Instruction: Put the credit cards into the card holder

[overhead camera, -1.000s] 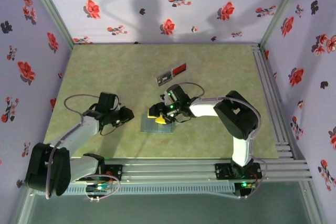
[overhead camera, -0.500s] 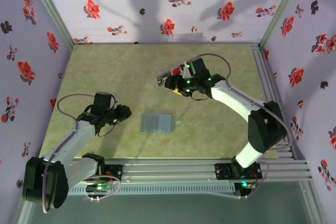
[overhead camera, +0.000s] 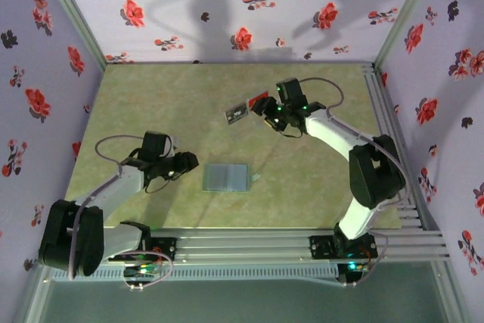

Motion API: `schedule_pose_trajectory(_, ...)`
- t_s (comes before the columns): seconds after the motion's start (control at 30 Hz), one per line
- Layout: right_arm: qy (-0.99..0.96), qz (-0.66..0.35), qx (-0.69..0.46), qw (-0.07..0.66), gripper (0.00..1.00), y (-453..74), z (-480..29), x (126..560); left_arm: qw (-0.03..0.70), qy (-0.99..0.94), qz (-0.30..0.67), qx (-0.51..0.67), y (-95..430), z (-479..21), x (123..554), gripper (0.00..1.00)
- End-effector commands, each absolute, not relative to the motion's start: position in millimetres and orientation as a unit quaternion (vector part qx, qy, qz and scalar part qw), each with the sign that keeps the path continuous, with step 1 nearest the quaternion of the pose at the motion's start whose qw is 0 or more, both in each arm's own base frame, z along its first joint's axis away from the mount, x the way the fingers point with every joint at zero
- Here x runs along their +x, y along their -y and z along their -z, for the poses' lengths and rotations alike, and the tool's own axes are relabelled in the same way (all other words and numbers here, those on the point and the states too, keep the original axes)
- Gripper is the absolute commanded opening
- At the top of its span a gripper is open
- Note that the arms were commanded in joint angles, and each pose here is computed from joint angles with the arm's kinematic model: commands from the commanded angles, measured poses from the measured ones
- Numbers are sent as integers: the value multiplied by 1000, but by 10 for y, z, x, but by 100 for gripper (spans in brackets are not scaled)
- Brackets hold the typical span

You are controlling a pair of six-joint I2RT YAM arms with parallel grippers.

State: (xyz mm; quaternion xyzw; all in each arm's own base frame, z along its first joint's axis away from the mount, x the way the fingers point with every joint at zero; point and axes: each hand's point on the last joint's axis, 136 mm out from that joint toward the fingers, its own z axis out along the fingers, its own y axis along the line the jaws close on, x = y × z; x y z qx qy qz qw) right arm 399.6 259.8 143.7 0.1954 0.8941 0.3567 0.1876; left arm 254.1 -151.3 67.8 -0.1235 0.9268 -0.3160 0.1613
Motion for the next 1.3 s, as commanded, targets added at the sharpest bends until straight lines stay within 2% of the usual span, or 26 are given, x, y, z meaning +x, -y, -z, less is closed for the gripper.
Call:
schedule_pose_trajectory(0.0, -875, -370, 226, 215, 62, -2615, -1569, 4179, 184, -917, 343, -85, 1647, -935, 2698, 50)
schedule_pose_trajectory(0.1, -878, -347, 236, 231, 62, -2504, -1559, 4160, 206, -914, 338, -83, 1647, -1064, 2893, 56)
schedule_pose_trajectory(0.27, -875, -352, 233, 235, 62, -2451, -1564, 4070, 259, -898, 353, -49, 1832, -1588, 3526, 59)
schedule_pose_trajectory(0.37, -874, -361, 231, 229, 62, -2444, -1600, 3963, 270, -893, 359, -31, 1957, -1758, 3840, 67)
schedule_pose_trajectory(0.67, -885, -333, 211, 248, 65, -2166, -1676, 3683, 274, -883, 379, 15, 2354, -1706, 4537, 74)
schedule_pose_trajectory(0.93, -898, -306, 203, 244, 69, -2031, -1610, 3645, 232, -870, 434, 19, 2756, -1470, 4702, 74)
schedule_pose_trajectory(1.27, -904, -299, 209, 222, 70, -2008, -1458, 3686, 181, -855, 486, 4, 3175, -1396, 4338, 73)
